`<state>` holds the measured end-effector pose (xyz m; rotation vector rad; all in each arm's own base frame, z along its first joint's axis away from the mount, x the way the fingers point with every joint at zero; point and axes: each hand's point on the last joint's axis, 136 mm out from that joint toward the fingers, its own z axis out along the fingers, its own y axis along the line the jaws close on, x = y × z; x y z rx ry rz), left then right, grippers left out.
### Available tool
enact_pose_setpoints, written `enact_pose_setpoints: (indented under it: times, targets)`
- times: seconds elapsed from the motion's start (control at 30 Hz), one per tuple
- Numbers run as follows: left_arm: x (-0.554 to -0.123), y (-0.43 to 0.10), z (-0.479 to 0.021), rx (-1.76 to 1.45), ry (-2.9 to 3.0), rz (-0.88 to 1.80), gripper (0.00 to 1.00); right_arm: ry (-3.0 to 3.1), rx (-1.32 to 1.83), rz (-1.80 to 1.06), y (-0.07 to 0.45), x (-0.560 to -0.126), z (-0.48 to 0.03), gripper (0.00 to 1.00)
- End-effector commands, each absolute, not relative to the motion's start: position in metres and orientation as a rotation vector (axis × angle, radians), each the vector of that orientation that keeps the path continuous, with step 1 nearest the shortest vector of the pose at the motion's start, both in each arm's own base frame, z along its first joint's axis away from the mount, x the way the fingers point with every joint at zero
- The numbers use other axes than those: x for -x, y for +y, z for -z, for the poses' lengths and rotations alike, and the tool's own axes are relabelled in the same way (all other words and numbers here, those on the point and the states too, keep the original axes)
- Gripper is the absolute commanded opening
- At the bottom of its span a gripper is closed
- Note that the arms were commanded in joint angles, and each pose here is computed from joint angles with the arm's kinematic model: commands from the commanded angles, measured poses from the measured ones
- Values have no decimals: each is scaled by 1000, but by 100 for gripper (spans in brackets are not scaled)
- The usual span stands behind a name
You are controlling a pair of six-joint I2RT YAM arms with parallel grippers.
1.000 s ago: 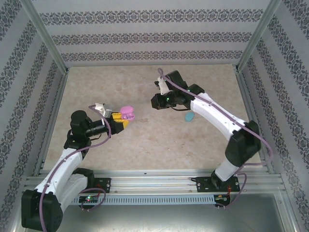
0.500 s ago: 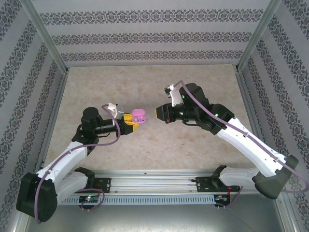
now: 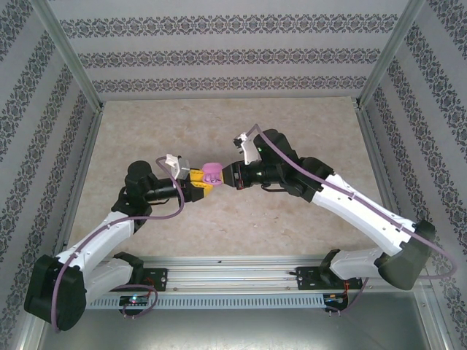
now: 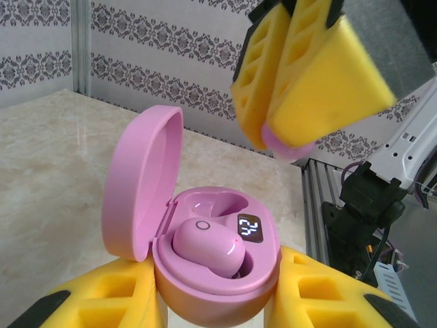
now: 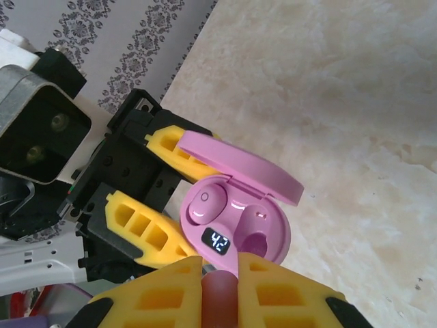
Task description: Insert the wireless bluetooth earbuds into the charging case
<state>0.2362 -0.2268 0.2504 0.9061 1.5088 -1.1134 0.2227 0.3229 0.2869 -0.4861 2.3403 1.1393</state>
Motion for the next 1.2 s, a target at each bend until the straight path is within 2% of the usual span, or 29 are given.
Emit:
enact_pose_setpoints:
  times: [0.0,1.17]
  targets:
    - [-230,-230,-269,-945,1417,1087,23,2340,514,-1186,335,-220,-285,14]
    - [-224,-231,-268,-949,1422,1105,23,2274,535,-1138,352,-239,-295,14]
